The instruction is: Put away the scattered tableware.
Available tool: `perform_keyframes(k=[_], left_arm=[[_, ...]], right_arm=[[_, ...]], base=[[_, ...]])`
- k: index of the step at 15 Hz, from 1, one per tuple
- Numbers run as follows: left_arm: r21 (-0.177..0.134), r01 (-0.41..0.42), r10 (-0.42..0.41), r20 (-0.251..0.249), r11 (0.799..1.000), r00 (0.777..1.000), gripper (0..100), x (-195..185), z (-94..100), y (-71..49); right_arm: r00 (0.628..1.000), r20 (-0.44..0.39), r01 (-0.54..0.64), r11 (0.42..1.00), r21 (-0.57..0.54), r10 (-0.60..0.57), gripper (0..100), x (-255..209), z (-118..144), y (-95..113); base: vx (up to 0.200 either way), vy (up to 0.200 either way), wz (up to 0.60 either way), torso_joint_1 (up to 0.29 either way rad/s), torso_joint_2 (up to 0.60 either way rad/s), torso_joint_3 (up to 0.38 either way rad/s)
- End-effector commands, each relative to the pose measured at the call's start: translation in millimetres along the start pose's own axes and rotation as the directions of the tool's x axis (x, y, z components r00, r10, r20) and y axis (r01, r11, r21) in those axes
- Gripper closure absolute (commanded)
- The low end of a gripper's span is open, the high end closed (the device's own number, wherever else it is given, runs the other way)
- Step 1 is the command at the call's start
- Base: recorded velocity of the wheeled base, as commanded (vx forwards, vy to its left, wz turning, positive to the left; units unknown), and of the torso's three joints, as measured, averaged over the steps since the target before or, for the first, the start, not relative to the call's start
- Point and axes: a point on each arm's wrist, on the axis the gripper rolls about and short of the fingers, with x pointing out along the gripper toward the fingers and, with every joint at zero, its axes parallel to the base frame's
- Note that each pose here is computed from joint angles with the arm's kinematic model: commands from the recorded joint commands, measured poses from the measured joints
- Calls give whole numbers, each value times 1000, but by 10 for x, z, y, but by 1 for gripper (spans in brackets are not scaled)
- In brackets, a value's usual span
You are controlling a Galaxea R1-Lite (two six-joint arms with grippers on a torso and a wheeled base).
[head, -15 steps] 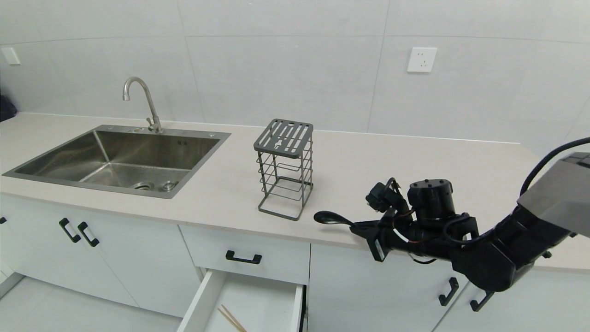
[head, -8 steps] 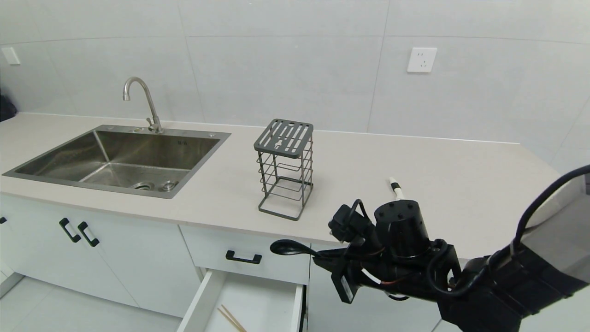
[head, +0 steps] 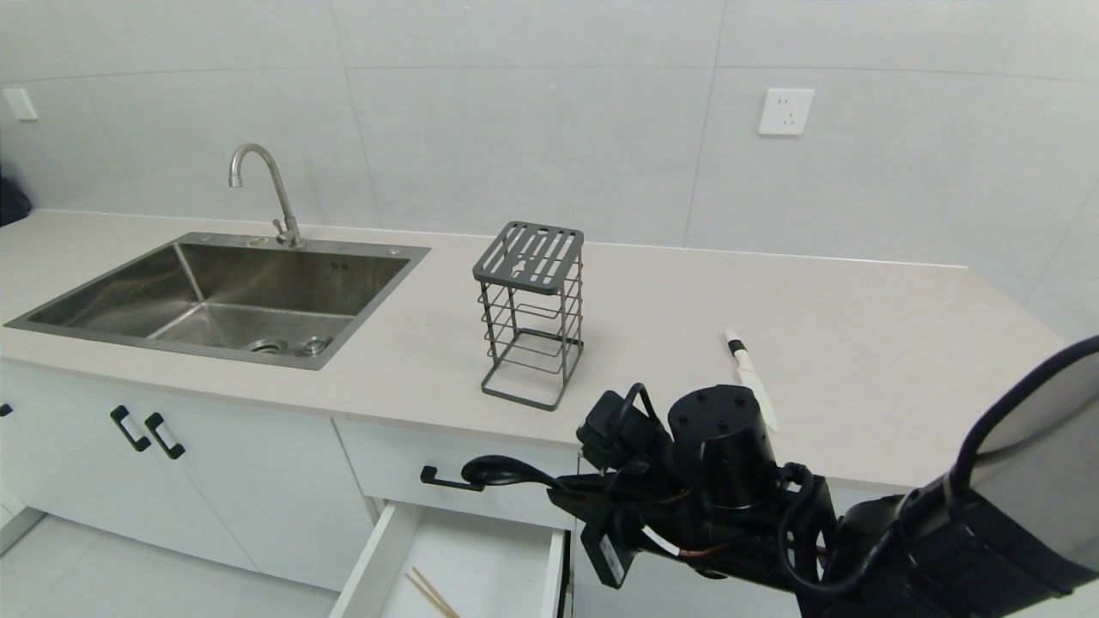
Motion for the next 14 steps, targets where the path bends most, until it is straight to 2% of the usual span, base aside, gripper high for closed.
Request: perform_keyframes(k=[1, 2, 3, 5, 7, 11, 14], left_arm=[[0, 0, 0, -1, 1000, 1000, 0, 1, 0, 0], [0, 0, 0, -1, 1000, 1000, 0, 1, 0, 0], [0, 0, 0, -1, 1000, 1000, 0, 1, 0, 0], [0, 0, 0, -1, 1000, 1000, 0, 1, 0, 0], [0, 0, 0, -1, 1000, 1000, 0, 1, 0, 0], [0, 0, 0, -1, 1000, 1000, 0, 1, 0, 0], [0, 0, 0, -1, 1000, 1000, 0, 1, 0, 0]], right_arm=[[1000, 4, -9, 1000, -6, 9, 100, 21, 16, 34], [998, 53, -46, 999, -4, 46, 100, 192, 164, 268], [994, 88, -65, 997, -29, 67, 100, 325, 263, 333], [988, 128, -78, 993, -84, 88, 100, 456, 385, 376], [985, 149, -75, 993, -91, 88, 100, 540, 440, 373], [990, 97, -93, 992, -86, 101, 100, 716, 491, 338], [993, 53, -100, 991, -93, 105, 100, 885, 566, 331]], base=[[0, 0, 0, 0, 0, 0], [0, 0, 0, 0, 0, 0], [0, 0, 0, 0, 0, 0], [0, 0, 0, 0, 0, 0], [0, 0, 0, 0, 0, 0], [0, 0, 0, -9, 21, 14], [0, 0, 0, -211, 403, 194]])
